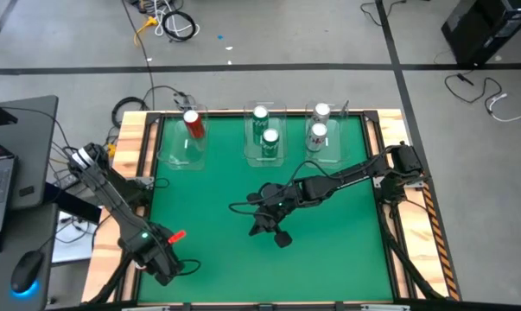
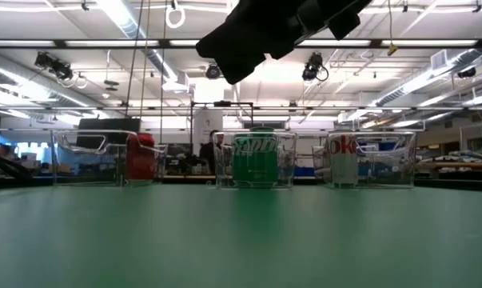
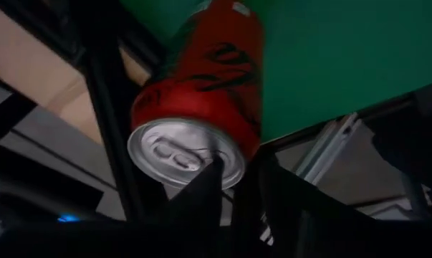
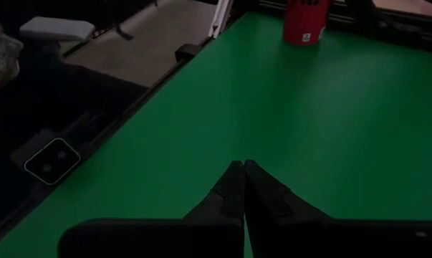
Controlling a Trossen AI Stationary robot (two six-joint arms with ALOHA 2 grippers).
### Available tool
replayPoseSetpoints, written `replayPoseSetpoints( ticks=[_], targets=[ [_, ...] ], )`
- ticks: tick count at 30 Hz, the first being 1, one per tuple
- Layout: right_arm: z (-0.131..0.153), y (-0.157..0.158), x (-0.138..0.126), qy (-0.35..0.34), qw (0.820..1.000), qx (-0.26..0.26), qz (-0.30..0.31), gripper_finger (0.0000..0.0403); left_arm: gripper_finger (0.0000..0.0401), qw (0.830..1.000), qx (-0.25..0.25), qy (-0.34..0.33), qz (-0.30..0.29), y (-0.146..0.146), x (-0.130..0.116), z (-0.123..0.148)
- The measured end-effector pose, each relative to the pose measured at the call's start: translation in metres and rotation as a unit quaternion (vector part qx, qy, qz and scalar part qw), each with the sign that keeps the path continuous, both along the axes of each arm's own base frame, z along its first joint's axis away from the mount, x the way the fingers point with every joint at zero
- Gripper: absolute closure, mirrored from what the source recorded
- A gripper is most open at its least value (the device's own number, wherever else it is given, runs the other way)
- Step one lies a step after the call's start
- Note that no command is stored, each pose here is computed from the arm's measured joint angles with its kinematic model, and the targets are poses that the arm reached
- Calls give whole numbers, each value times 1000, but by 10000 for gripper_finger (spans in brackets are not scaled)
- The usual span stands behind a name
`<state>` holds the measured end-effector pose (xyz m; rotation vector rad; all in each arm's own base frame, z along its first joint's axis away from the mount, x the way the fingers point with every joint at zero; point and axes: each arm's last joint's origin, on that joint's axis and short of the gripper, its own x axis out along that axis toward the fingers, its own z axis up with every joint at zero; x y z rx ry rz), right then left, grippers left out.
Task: Sort soda cans
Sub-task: Put the red soda can into the left transparent bin
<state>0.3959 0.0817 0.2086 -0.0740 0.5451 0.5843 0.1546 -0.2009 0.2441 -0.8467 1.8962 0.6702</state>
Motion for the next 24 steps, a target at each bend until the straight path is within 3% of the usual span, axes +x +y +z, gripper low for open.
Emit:
replayPoseSetpoints(
  ticks=[6, 13, 19, 24],
  targets=[
    [0, 0, 0, -6, 1000, -3, 2, 393, 390, 1000, 6, 5, -2, 1, -1, -1],
    [1, 0, 1, -13, 1000, -5, 4, 393, 399, 1000, 18, -23, -6, 0, 2, 5],
    [1, 0, 1, -14, 1000, -5, 4, 393, 400, 994, 80, -79, -8, 2, 6, 24],
    [1, 0, 1, -14, 1000, -5, 4, 393, 400, 993, 74, -94, -7, 1, 7, 32]
  ],
)
